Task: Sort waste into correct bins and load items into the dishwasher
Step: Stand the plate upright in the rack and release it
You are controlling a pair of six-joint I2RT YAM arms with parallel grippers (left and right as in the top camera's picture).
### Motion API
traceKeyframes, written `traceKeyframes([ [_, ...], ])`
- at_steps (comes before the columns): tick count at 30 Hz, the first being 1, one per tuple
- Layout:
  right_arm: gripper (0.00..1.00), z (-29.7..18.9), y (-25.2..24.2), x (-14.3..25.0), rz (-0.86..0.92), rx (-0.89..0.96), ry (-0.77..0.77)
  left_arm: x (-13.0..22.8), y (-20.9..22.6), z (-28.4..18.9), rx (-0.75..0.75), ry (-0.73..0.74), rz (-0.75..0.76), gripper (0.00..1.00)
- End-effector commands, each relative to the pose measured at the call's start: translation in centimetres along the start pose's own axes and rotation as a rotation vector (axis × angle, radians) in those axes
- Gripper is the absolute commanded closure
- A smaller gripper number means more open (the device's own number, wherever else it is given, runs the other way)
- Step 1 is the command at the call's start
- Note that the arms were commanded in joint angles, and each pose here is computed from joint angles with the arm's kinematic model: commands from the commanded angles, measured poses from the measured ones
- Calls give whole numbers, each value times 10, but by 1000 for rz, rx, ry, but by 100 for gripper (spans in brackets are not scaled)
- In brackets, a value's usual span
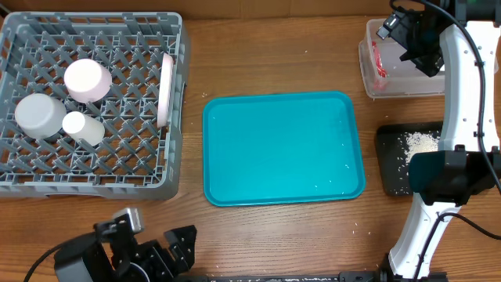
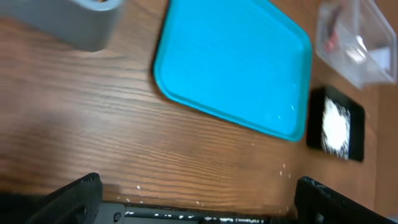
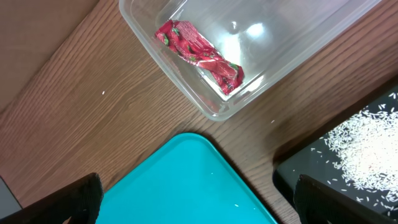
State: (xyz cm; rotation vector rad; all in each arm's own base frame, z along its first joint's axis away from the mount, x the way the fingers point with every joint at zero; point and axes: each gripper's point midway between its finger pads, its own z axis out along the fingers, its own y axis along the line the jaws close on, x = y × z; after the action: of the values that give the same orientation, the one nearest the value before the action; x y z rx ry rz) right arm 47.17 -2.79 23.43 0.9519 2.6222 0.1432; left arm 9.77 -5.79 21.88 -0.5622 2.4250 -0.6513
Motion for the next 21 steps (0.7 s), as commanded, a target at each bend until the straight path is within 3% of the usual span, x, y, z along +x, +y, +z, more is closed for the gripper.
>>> traceKeyframes([
  [1,0,-17,5,-4,-12,-35,-38,-1,14,2,-73,-20,-100,0],
  [10,0,-17,5,-4,-12,-35,-38,-12,38,-2,-209,-75,-41,0],
  [16,0,-17,5,-4,-12,-35,-38,-37,7,10,-28,-180,236,0],
  [21,0,-17,5,-4,-12,-35,-38,-56,-8,47,116,-305,406,0],
])
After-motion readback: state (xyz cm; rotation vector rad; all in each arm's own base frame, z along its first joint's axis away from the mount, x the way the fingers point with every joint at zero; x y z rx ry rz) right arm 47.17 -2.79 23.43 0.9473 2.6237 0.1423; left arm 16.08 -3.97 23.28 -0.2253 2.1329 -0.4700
